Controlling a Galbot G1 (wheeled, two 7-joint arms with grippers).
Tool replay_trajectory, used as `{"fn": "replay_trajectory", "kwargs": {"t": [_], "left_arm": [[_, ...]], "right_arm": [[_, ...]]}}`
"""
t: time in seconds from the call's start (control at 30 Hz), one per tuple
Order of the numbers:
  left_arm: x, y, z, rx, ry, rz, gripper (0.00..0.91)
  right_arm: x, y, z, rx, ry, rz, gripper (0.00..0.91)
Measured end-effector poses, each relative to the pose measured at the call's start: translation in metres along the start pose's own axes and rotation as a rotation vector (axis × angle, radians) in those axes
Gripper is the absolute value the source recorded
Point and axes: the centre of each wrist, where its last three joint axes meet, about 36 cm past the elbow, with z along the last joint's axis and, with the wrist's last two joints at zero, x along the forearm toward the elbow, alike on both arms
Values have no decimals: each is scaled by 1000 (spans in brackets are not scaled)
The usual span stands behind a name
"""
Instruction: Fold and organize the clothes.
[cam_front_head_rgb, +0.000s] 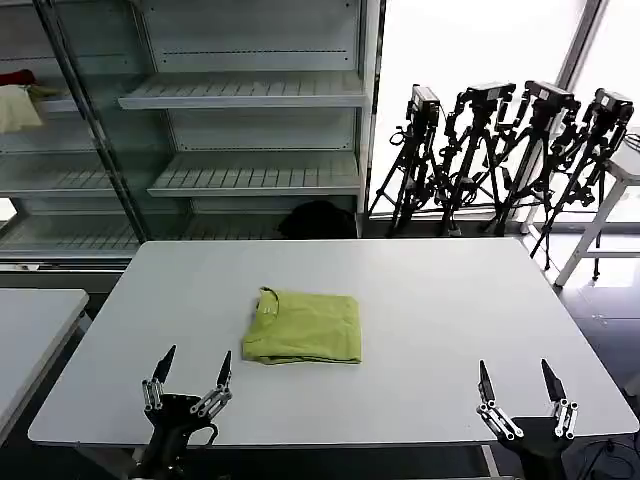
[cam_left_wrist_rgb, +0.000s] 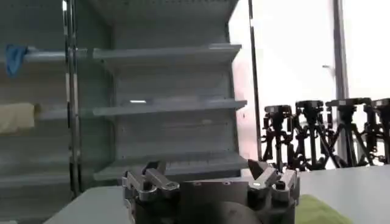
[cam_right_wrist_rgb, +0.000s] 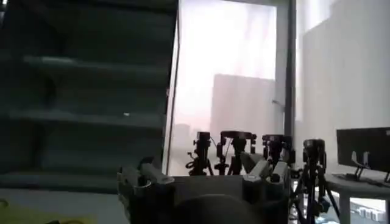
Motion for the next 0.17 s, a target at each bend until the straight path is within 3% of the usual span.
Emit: {"fn": "replay_trajectory", "kwargs": {"t": [0.17], "left_arm": [[1,0,-1,0,0,0,907]], "right_arm": [[0,0,-1,-1,-3,-6,907]]}}
